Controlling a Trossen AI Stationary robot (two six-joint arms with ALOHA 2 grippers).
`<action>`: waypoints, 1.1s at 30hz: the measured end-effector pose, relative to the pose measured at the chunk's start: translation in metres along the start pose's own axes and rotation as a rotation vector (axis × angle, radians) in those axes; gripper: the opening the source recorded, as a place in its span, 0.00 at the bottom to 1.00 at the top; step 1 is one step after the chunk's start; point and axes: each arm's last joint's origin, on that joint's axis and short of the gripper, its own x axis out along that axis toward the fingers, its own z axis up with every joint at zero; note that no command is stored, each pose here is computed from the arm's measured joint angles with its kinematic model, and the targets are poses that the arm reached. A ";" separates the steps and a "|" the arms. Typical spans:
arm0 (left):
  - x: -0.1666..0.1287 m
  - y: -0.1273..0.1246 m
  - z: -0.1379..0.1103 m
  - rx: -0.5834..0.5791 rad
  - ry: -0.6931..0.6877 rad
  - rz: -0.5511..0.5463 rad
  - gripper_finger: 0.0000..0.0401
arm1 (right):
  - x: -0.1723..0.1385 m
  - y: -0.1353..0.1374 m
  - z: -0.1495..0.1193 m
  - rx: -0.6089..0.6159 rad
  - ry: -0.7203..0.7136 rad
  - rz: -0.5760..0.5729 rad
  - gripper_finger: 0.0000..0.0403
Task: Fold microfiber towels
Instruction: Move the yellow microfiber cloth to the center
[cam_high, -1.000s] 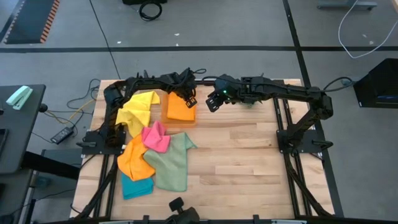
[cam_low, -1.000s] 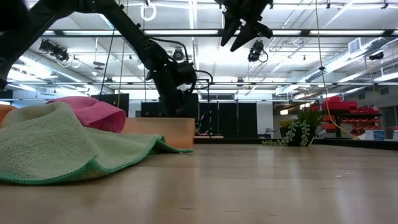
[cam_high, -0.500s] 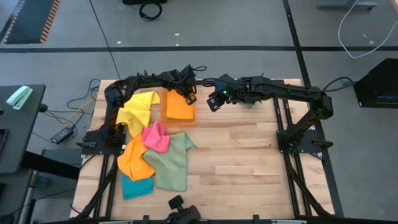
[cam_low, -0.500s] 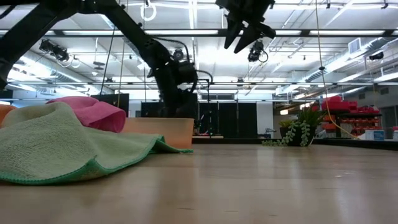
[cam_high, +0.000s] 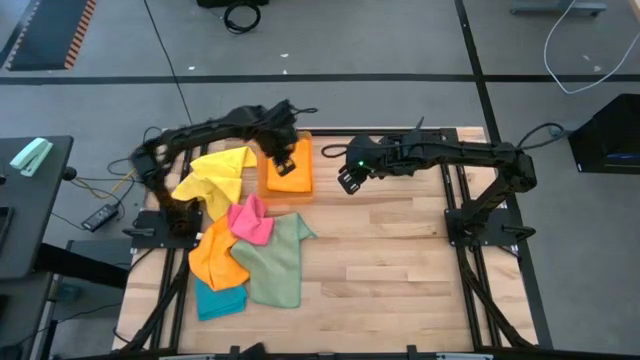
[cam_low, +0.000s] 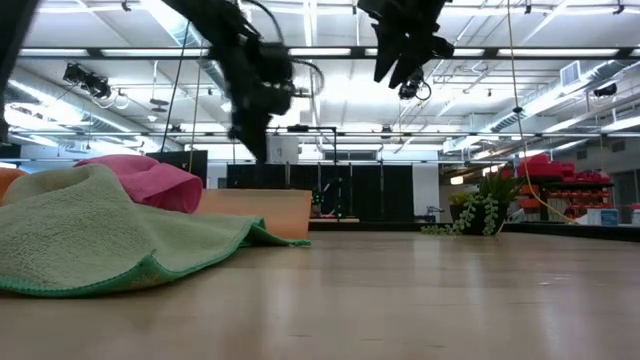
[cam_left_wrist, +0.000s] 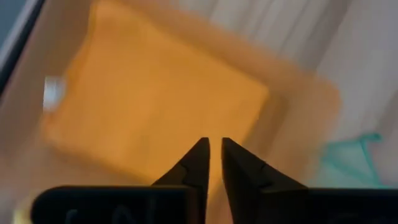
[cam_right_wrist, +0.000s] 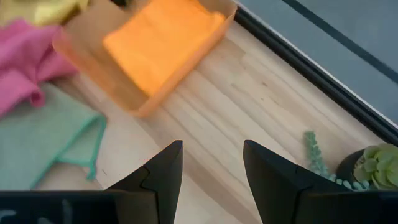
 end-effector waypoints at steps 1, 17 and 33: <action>-0.006 -0.001 -0.013 -0.027 -0.004 0.006 0.16 | 0.002 0.001 -0.002 -0.018 0.007 -0.002 0.44; 0.008 0.004 -0.130 -0.268 0.261 0.248 0.56 | 0.030 0.025 -0.031 0.014 0.066 0.201 0.44; 0.046 0.017 -0.156 -0.154 0.240 0.304 0.20 | 0.002 0.064 -0.055 0.346 0.045 0.272 0.44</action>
